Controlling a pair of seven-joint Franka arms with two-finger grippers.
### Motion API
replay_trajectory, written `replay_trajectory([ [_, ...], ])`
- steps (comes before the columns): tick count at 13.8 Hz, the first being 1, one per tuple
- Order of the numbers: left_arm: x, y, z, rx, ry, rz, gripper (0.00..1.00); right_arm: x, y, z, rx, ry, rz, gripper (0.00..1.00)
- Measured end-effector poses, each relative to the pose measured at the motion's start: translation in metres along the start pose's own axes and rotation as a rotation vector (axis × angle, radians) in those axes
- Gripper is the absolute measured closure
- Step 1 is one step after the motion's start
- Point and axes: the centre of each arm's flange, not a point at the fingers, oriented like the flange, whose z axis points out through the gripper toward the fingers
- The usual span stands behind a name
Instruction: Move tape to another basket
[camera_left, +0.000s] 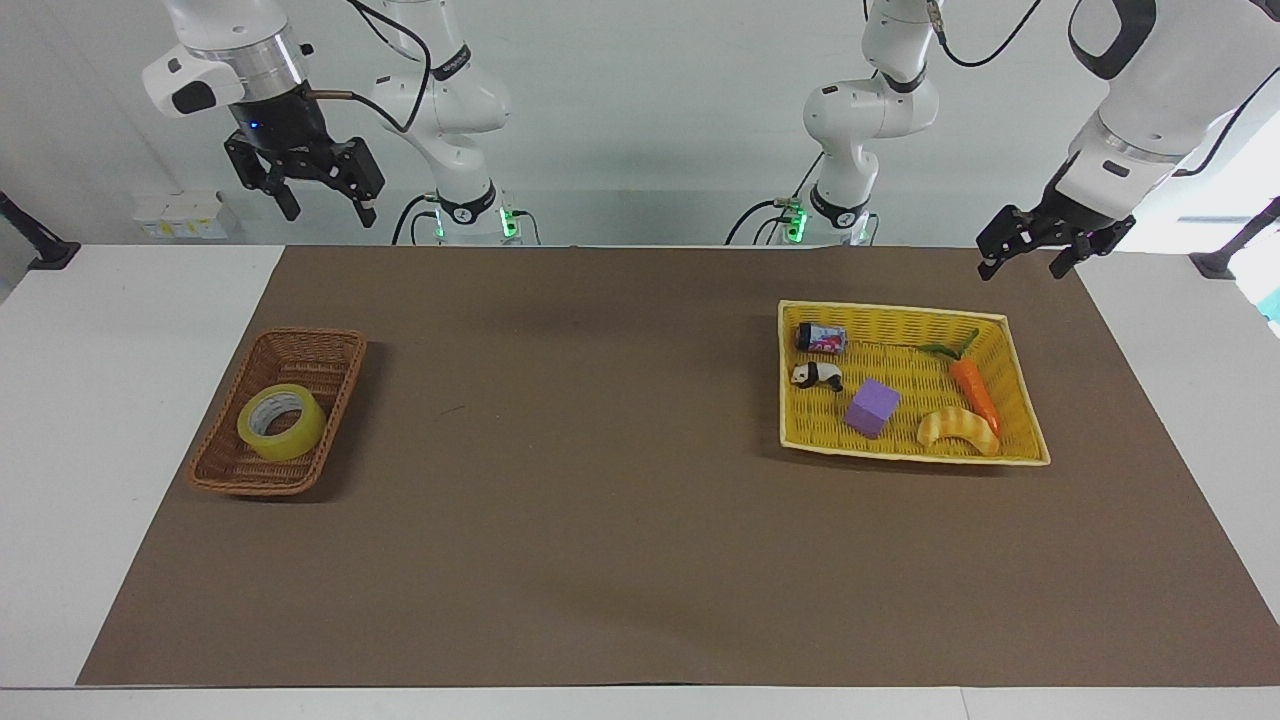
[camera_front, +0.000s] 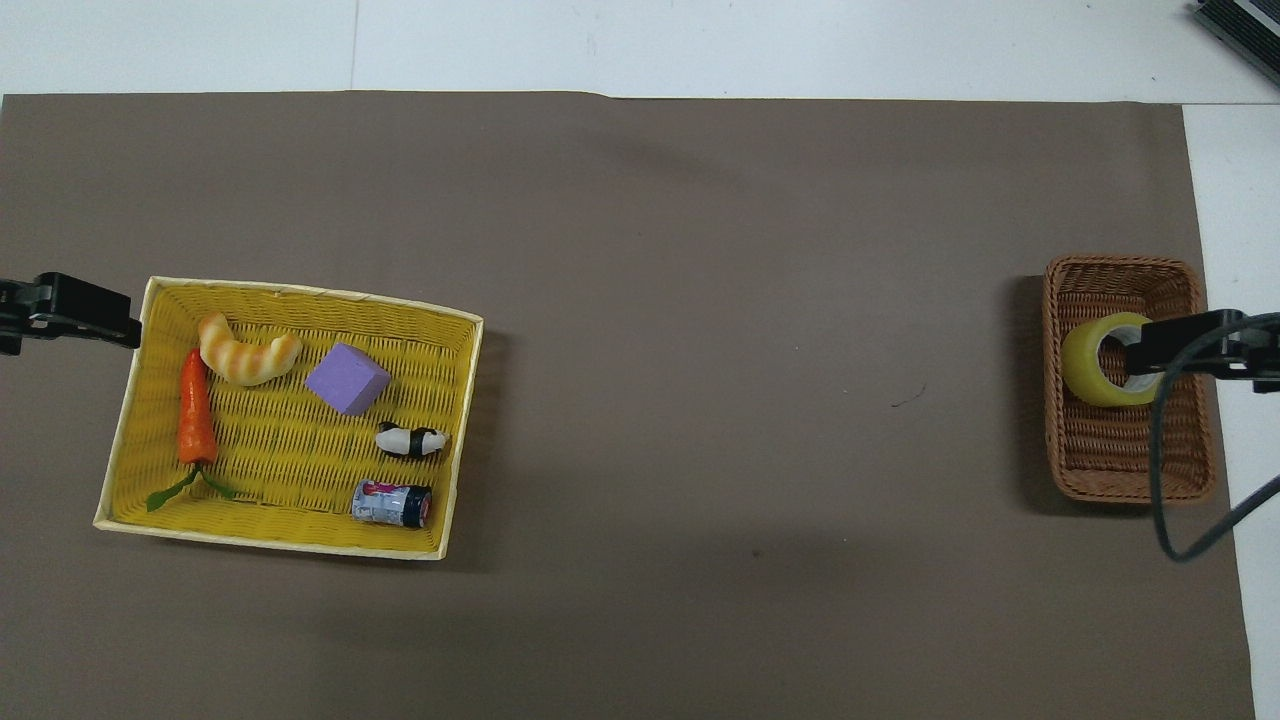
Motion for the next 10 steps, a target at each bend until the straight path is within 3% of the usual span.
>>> replay_trajectory([
  [10, 0.000, 0.000, 0.000, 0.000, 0.000, 0.000, 0.00, -0.013, -0.002, 0.010, -0.006, -0.026, 0.034, 0.00],
])
